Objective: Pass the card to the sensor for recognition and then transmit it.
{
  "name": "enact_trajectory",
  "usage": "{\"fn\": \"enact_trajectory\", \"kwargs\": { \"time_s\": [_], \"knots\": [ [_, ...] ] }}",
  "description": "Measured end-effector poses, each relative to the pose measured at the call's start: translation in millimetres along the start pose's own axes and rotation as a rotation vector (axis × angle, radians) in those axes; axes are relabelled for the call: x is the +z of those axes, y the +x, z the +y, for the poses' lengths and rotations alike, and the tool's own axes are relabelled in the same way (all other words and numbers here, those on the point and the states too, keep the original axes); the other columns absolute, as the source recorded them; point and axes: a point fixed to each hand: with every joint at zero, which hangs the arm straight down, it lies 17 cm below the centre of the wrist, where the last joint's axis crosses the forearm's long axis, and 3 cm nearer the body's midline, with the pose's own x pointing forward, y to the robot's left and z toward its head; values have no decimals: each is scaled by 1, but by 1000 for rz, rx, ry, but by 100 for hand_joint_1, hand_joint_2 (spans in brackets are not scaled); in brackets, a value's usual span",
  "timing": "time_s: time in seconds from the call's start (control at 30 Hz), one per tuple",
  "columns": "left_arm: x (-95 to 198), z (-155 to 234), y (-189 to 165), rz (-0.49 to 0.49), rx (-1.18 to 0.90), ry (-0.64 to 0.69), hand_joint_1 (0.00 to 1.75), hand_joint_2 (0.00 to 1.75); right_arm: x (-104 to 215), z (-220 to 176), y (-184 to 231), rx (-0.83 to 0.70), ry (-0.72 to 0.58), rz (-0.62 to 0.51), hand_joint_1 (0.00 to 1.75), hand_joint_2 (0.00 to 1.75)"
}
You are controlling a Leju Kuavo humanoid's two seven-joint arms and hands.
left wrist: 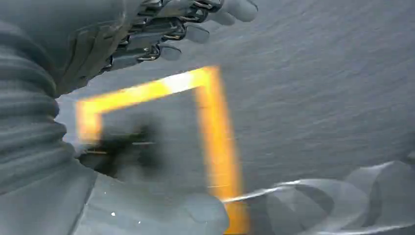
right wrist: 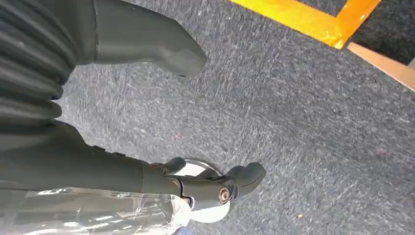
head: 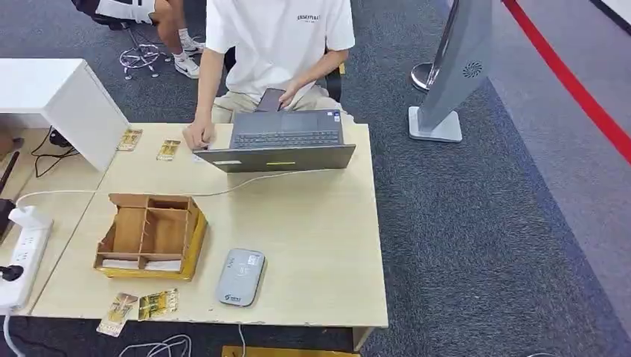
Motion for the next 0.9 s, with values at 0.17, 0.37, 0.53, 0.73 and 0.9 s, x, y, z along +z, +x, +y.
{"fn": "enact_trajectory", "kwargs": {
  "time_s": [0.17, 0.37, 0.53, 0.73, 0.9],
  "knots": [
    [47, -62, -95, 137, -344, -313, 0, 175, -2, -1, 6, 8, 0, -23, 0, 175],
    [79, -89, -137, 77, -686, -497, 0, 175, -3, -3, 16, 0, 4, -67, 0, 175],
    [88, -90, -151, 66, -798, -581, 0, 0, -1, 4, -4, -69, 42, 1, 0, 0],
    [87, -80, -158, 67, -890, -602, 0, 0, 6, 17, -37, -175, 104, 109, 0, 0],
    [84, -72, -159, 69, -956, -610, 0, 0, 15, 28, -62, -266, 153, 194, 0, 0]
  ]
}}
